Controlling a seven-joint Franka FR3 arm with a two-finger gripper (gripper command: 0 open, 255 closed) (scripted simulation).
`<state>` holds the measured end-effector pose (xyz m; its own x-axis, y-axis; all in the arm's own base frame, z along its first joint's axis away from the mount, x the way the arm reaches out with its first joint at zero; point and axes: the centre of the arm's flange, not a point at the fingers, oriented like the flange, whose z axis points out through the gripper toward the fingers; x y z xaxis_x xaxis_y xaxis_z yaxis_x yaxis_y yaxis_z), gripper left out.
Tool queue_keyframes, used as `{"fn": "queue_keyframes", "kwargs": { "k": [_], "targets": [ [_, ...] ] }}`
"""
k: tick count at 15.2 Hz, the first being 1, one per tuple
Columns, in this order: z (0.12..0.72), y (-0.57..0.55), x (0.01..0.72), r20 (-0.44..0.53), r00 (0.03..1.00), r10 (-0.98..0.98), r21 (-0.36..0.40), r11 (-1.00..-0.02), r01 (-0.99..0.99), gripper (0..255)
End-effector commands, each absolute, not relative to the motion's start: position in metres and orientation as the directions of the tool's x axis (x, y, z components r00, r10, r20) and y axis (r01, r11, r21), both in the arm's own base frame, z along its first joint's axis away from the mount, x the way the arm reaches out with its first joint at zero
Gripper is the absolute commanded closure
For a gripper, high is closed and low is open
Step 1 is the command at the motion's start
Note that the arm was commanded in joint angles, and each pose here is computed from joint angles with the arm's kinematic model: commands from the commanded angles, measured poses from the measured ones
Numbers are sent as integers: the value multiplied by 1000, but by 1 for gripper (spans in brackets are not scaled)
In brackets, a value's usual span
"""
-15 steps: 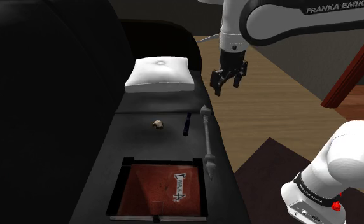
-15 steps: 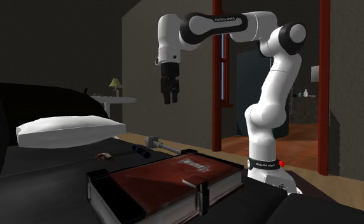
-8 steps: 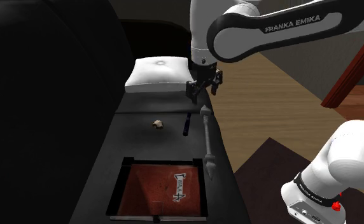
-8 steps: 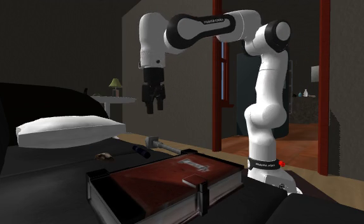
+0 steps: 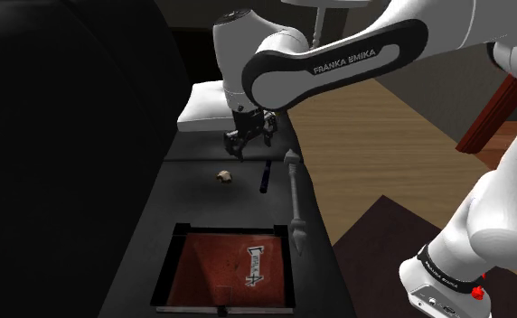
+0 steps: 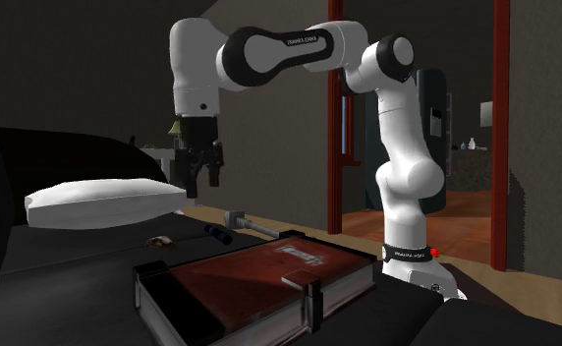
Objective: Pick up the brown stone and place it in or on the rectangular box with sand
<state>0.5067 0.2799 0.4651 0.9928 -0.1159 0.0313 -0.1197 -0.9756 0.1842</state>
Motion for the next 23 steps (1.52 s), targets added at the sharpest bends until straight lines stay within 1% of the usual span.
{"fn": "queue_keyframes", "kwargs": {
  "k": [1, 8, 16, 23],
  "targets": [
    [452, 301, 520, 36, 993, -111, 195, -974, -116, 0],
    [410, 373, 568, 50, 995, -91, 232, -968, -101, 0],
    [370, 366, 571, 51, 995, -91, 233, -967, -100, 0],
    [370, 366, 571, 51, 995, -91, 233, -967, -100, 0]
  ]
}}
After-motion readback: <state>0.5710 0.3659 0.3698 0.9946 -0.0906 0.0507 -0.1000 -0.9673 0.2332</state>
